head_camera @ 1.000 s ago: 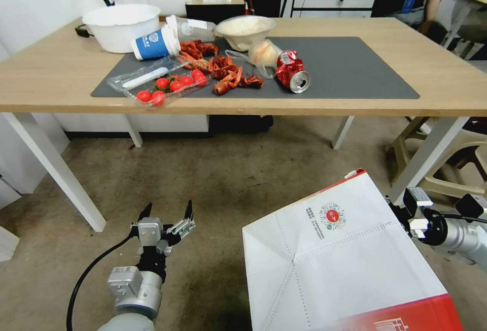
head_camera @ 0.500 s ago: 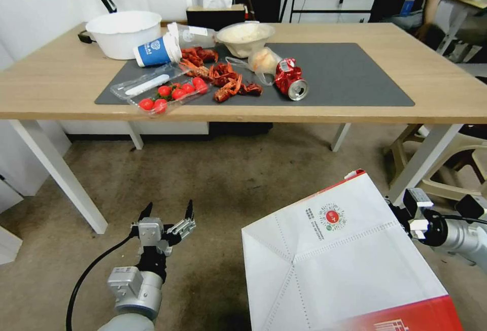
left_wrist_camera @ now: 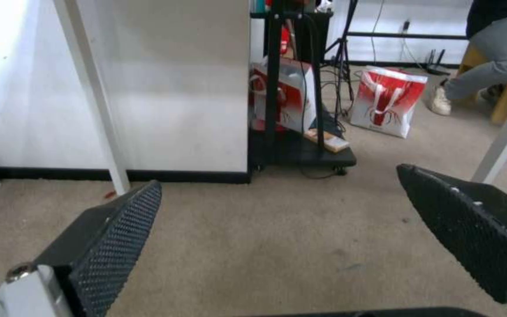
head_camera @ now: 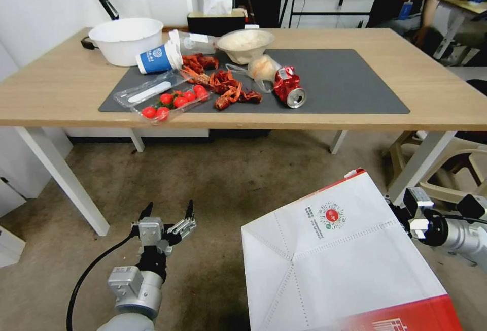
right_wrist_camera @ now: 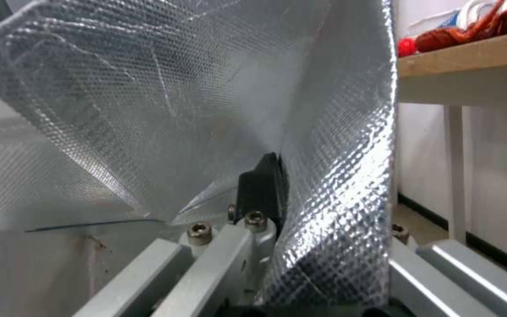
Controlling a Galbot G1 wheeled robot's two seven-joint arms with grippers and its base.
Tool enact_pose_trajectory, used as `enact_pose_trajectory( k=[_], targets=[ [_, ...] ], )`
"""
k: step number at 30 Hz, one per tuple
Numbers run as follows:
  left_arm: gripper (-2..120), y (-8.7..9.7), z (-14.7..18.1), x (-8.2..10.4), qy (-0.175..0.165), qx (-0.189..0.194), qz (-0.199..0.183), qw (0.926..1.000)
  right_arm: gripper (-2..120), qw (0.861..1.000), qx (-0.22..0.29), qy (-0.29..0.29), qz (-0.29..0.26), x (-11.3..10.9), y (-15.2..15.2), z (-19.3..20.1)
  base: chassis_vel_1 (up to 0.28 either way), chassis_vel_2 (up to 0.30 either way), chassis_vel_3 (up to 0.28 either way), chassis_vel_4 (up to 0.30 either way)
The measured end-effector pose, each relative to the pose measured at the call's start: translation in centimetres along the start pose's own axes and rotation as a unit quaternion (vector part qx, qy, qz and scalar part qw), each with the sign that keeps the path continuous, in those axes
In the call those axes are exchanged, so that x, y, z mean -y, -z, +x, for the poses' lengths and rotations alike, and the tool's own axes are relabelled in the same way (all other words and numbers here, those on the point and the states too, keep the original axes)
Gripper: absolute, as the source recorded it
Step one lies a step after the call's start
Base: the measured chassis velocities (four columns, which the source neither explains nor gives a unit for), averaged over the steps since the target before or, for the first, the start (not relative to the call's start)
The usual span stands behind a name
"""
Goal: Pick up the food delivery bag from the floor and place it on the table.
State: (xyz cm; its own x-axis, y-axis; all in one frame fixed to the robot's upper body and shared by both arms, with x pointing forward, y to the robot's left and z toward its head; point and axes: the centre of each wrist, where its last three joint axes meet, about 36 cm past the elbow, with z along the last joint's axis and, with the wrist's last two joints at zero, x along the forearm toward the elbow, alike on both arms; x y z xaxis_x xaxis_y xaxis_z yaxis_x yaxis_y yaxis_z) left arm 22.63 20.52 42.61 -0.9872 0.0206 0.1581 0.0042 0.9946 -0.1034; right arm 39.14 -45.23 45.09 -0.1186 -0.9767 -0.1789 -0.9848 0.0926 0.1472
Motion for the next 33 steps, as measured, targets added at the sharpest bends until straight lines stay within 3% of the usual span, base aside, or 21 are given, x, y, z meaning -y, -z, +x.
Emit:
enact_pose_trajectory(
  k=[33],
  targets=[
    [100, 0.28, 0.14, -0.07, -0.003, 0.003, -0.003, 1.0, 0, 1.0, 0.0, 0.0, 0.006, -0.68, 0.61, -0.06, 0.0, 0.0, 0.0, 0.0]
  ],
)
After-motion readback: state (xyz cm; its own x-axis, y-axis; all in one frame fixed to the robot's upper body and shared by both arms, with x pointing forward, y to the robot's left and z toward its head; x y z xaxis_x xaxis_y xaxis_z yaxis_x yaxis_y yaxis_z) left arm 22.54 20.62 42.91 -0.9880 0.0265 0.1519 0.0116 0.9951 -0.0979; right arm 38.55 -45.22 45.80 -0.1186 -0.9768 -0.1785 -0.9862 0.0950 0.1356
